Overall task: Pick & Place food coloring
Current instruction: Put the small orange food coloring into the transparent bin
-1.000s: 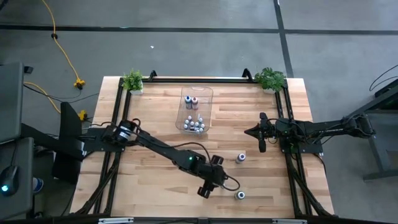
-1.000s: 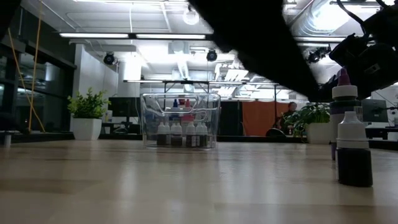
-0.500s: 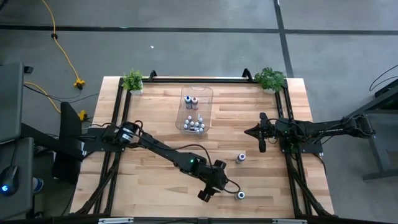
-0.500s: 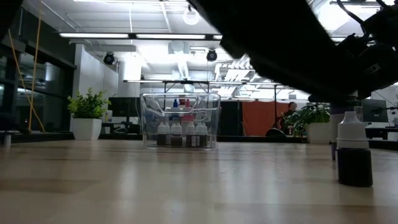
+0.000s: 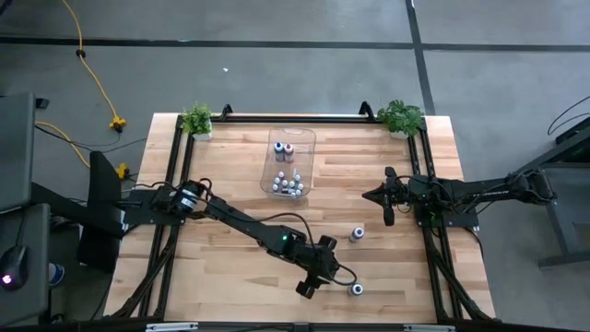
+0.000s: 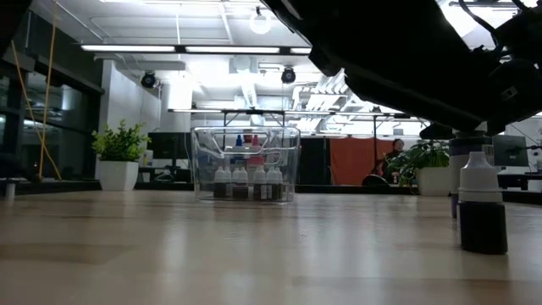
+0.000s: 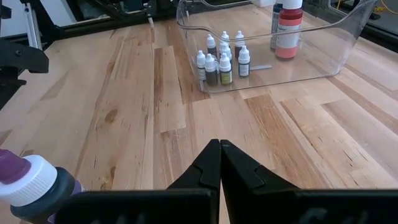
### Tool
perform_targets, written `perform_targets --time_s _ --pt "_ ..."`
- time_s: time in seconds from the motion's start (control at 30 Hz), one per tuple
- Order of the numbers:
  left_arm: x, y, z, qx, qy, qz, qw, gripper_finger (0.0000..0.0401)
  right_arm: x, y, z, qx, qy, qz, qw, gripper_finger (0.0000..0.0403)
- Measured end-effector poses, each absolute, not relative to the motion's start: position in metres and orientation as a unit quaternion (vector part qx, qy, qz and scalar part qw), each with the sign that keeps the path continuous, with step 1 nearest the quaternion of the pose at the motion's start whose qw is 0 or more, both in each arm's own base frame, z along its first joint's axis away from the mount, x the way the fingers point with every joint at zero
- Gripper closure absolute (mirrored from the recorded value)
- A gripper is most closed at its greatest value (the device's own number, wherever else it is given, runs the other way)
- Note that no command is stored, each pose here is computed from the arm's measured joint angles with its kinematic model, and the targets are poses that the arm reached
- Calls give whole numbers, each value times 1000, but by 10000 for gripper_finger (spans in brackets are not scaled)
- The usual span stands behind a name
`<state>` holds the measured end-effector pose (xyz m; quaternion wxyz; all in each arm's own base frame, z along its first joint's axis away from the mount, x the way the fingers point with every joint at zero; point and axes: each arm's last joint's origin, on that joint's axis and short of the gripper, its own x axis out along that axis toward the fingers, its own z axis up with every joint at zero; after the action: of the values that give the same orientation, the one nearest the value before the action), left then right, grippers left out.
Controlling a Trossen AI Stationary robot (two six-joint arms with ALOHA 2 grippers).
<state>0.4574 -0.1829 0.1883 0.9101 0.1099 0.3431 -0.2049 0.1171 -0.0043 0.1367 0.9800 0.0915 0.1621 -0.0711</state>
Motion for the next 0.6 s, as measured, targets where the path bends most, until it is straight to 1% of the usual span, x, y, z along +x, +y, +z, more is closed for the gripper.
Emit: perform_targets --time_s 0.2,0.43,0.5,0.6 --pt "458 -183 188 110 344 -205 910 184 117 -4 137 92 162 -71 980 402" --pt "465 -179 173 116 343 -186 913 184 117 -4 137 91 162 -71 980 402" --pt "464 -176 166 118 360 -185 907 184 117 -4 137 91 162 -71 980 402" --pt "468 -175 166 114 350 -185 911 184 117 -4 137 91 162 -71 980 402"
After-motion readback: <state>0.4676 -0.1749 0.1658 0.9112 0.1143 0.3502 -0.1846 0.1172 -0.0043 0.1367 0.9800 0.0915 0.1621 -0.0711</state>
